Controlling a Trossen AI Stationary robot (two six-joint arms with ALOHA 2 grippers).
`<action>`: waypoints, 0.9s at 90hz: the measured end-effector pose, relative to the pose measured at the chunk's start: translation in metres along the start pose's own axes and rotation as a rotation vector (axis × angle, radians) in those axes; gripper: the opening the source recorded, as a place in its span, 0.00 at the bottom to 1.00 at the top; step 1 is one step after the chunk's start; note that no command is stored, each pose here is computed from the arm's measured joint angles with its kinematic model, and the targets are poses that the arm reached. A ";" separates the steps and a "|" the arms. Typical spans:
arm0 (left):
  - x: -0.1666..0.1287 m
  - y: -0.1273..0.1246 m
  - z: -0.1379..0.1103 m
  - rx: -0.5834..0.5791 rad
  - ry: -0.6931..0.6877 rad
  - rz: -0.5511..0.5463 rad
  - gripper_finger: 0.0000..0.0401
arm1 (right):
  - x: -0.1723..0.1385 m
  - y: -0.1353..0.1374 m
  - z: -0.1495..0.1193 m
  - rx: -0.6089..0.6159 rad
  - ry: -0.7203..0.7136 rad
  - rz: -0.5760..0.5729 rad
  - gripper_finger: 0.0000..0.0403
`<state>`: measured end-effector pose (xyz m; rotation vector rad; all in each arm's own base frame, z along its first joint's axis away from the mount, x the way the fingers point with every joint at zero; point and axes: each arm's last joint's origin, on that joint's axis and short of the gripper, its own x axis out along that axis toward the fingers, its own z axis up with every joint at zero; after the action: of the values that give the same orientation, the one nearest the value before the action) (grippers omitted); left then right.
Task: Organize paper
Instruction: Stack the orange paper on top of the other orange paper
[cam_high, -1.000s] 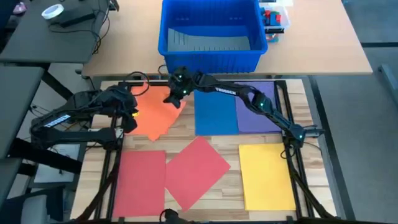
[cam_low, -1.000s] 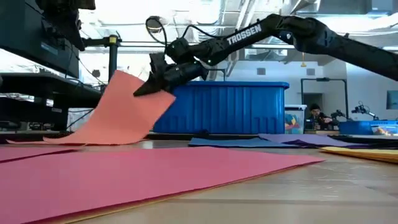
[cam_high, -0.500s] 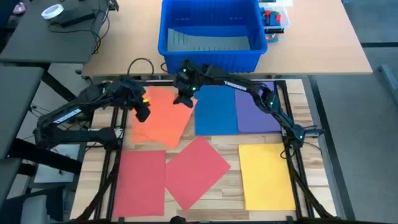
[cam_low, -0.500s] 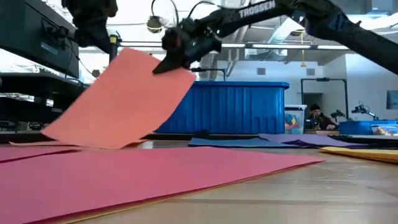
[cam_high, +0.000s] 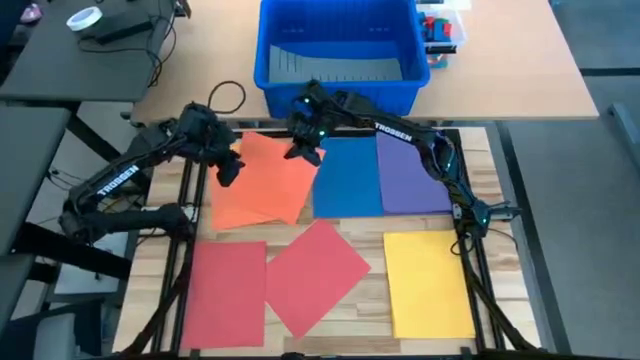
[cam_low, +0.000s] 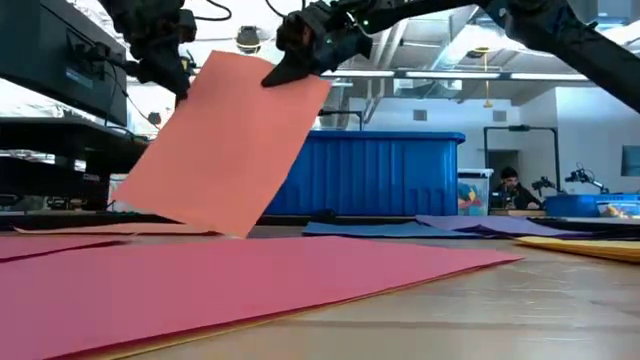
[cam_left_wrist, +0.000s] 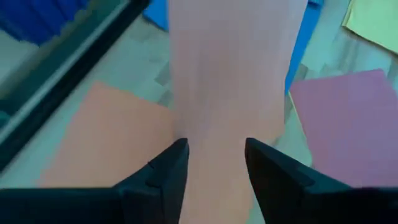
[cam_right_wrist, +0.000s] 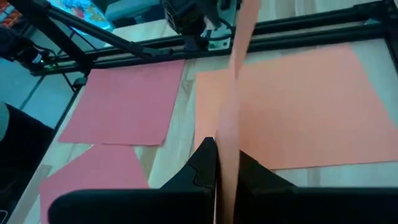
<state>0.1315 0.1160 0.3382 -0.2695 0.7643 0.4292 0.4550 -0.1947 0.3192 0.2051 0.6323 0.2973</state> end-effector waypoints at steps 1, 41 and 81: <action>0.000 0.000 0.000 0.006 -0.004 -0.001 0.36 | 0.000 0.000 0.000 0.000 0.001 0.000 0.00; 0.006 0.008 0.005 0.121 0.001 0.082 0.35 | -0.007 0.018 0.010 -0.060 -0.016 0.007 0.00; 0.013 0.006 0.005 0.079 -0.066 -0.095 0.35 | -0.010 0.018 0.011 -0.062 -0.021 -0.022 0.00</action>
<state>0.1396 0.1268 0.3316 -0.2154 0.6989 0.3158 0.4506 -0.1824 0.3383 0.1418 0.6030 0.2932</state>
